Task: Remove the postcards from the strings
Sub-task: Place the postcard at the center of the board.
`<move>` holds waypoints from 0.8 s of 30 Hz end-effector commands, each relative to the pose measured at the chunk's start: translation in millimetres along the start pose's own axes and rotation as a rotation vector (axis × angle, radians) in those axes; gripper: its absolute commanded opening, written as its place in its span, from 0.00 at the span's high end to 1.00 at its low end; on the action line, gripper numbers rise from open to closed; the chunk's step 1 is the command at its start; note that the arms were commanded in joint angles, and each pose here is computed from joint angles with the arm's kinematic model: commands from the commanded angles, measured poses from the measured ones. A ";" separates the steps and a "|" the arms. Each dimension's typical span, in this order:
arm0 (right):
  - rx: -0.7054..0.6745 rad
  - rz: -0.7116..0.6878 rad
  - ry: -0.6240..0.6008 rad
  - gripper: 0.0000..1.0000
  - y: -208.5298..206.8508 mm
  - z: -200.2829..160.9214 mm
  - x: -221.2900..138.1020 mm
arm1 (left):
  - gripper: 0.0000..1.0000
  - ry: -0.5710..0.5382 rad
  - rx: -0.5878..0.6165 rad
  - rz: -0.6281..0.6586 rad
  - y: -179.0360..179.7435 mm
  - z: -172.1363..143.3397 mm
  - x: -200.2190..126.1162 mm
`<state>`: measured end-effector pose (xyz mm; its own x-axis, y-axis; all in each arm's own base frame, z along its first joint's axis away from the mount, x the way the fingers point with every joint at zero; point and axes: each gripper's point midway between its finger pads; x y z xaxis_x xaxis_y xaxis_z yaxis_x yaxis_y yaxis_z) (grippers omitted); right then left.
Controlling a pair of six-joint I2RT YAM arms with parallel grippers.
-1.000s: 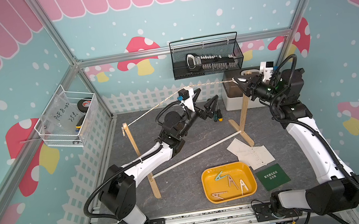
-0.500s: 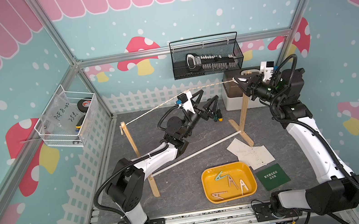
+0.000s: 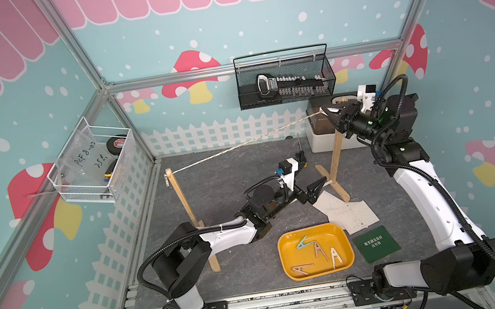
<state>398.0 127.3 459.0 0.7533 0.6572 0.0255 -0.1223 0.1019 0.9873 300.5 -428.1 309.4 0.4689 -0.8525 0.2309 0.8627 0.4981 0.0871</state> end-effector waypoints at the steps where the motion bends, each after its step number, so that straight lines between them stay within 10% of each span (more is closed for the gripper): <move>1: -0.024 0.037 0.000 1.00 16.4 0.7 -1.9 | 0.00 -0.153 0.094 0.048 11.5 63.4 -5.6; 24: -0.022 0.043 0.018 1.00 17.1 -6.0 -5.3 | 0.01 -0.498 0.086 0.351 111.3 156.8 22.6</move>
<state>397.1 128.4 458.9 0.7477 0.6635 0.0253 -0.1226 0.1006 0.9873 377.4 -371.0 462.2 0.5757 -0.5153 0.6348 0.6480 0.7611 0.0301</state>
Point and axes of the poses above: each gripper's point midway between its finger pads, its own x axis out along the fingers, its own y axis along the line the jaws close on, z = x × y, and after that the axes turned 15 degrees about x, right-handed
